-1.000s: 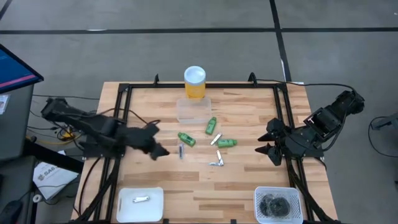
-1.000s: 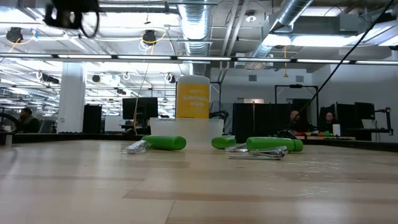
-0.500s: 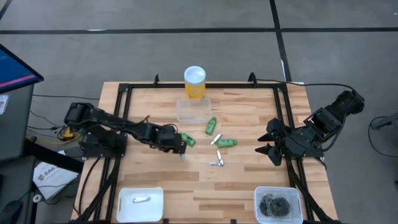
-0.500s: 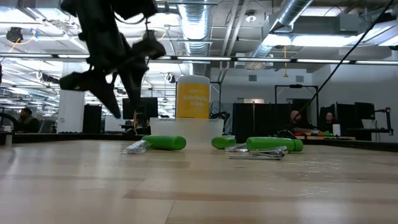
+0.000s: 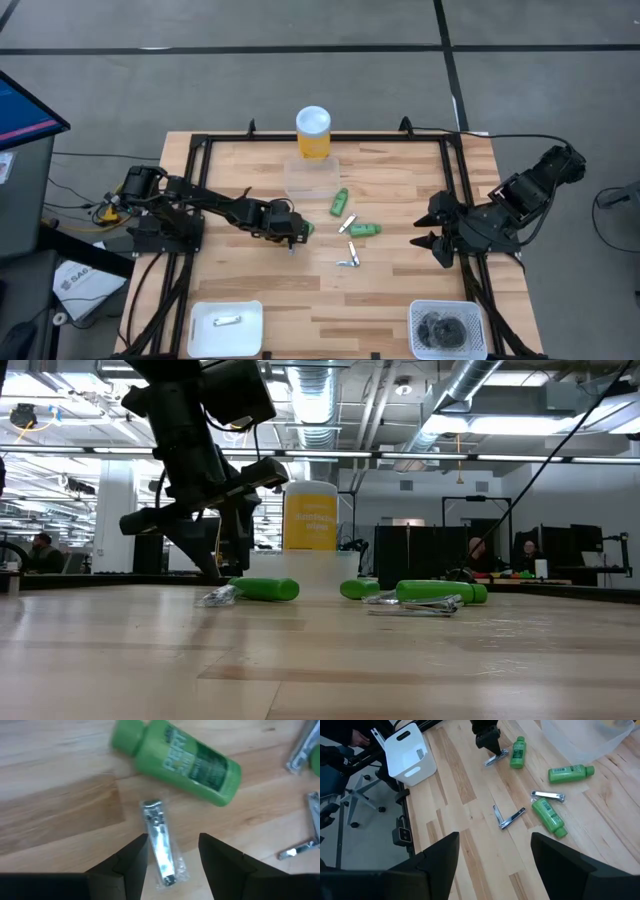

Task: Pick & Place Travel size toiletries
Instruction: Put the silver nail cutter into the left white bin

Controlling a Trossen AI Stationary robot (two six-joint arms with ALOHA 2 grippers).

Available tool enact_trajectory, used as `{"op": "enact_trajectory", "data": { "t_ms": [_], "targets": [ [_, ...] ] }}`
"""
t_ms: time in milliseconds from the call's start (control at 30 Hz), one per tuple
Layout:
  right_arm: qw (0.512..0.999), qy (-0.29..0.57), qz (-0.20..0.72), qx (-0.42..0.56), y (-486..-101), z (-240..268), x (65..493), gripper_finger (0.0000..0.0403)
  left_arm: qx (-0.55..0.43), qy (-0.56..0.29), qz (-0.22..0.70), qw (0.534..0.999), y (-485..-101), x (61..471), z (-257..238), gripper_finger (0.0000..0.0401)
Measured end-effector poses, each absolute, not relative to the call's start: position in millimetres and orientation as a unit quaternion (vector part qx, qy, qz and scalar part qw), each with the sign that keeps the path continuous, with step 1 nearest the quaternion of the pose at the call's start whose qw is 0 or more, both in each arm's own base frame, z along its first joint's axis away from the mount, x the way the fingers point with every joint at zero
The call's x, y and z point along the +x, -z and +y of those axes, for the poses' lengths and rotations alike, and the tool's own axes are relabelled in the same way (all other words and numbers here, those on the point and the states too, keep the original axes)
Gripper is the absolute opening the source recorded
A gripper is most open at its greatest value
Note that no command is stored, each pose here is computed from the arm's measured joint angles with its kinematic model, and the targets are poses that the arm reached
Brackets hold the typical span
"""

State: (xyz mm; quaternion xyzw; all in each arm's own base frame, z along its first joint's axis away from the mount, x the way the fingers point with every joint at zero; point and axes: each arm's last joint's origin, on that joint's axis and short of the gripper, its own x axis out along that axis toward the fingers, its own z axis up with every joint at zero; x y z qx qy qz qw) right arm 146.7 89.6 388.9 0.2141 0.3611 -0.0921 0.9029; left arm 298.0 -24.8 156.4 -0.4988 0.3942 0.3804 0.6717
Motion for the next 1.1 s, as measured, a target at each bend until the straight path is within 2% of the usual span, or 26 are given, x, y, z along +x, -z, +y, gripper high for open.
{"op": "enact_trajectory", "data": {
  "t_ms": [433, 600, 867, 1100],
  "targets": [
    [0.904, 0.075, 0.366, 0.209, -389, 95, 144, 0.024, -0.49, -0.374, 0.403, 0.677, -157, 297, -25, 0.0255],
    [0.904, 0.075, 0.366, 0.209, -389, 95, 144, 0.024, -0.485, -0.388, 0.413, 0.667, -145, 299, -24, 0.0271],
    [0.901, 0.068, 0.372, 0.212, -389, 95, 143, 0.024, -0.498, -0.412, 0.431, 0.63, -129, 302, -21, 0.0257],
    [0.903, 0.065, 0.372, 0.206, -389, 95, 143, 0.024, -0.49, -0.421, 0.46, 0.609, -124, 297, -21, 0.0191]
  ]
}}
